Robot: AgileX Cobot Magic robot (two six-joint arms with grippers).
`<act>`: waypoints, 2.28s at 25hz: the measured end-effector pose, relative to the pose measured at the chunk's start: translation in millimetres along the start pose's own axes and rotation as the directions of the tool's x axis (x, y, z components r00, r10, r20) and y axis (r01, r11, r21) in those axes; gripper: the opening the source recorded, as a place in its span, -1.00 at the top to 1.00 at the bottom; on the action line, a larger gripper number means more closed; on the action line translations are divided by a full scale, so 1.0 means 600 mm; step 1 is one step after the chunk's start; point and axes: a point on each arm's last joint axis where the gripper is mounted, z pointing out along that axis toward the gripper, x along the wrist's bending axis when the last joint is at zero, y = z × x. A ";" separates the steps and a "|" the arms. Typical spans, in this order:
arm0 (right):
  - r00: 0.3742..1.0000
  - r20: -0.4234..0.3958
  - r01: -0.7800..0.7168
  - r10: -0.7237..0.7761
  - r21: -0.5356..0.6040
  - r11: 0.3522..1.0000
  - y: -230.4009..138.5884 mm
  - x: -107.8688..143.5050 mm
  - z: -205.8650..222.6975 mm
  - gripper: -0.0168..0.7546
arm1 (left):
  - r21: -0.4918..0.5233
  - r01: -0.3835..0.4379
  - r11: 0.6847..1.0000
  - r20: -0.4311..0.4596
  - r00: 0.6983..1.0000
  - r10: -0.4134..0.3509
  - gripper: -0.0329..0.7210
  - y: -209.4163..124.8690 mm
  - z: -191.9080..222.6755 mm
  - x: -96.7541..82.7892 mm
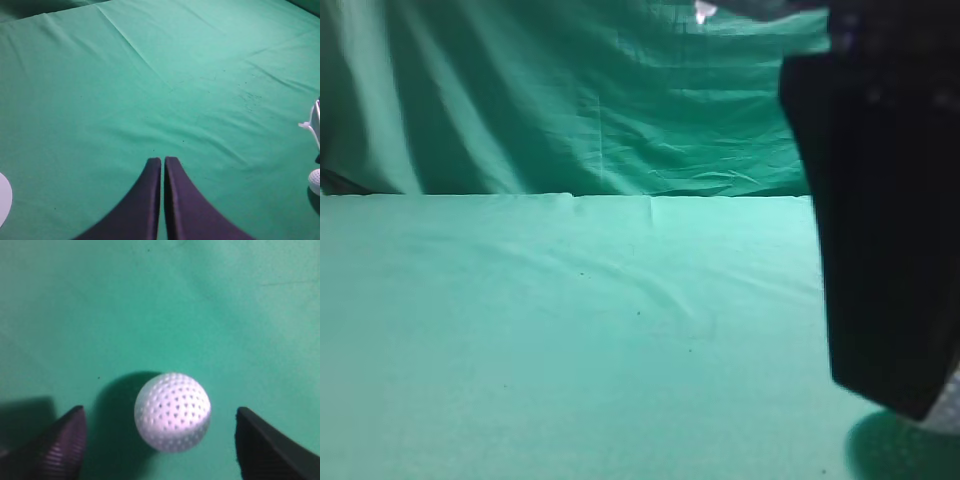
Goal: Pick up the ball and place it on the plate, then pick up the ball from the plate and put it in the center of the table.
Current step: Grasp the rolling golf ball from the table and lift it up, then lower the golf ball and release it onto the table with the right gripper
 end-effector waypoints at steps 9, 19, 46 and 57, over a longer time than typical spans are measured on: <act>0.999 0.020 -0.025 0.025 -0.004 1.000 0.011 -0.002 0.019 -0.25 | 0.008 0.000 1.000 0.008 1.000 0.000 0.91 -0.001 0.000 -0.001; 0.991 0.133 -0.011 0.011 -0.001 1.000 0.050 -0.014 -0.037 0.14 | 0.009 0.000 1.000 0.010 1.000 0.000 0.91 -0.001 0.000 -0.001; 0.998 0.065 -0.016 0.025 -0.140 0.990 0.385 -0.098 -0.035 0.14 | 0.006 0.006 1.000 0.013 1.000 -0.006 0.91 -0.001 0.000 -0.002; 0.999 0.030 -0.029 0.035 -0.160 0.987 0.432 -0.112 0.030 0.14 | 0.010 -0.003 1.000 0.009 1.000 0.003 0.91 -0.001 0.000 -0.001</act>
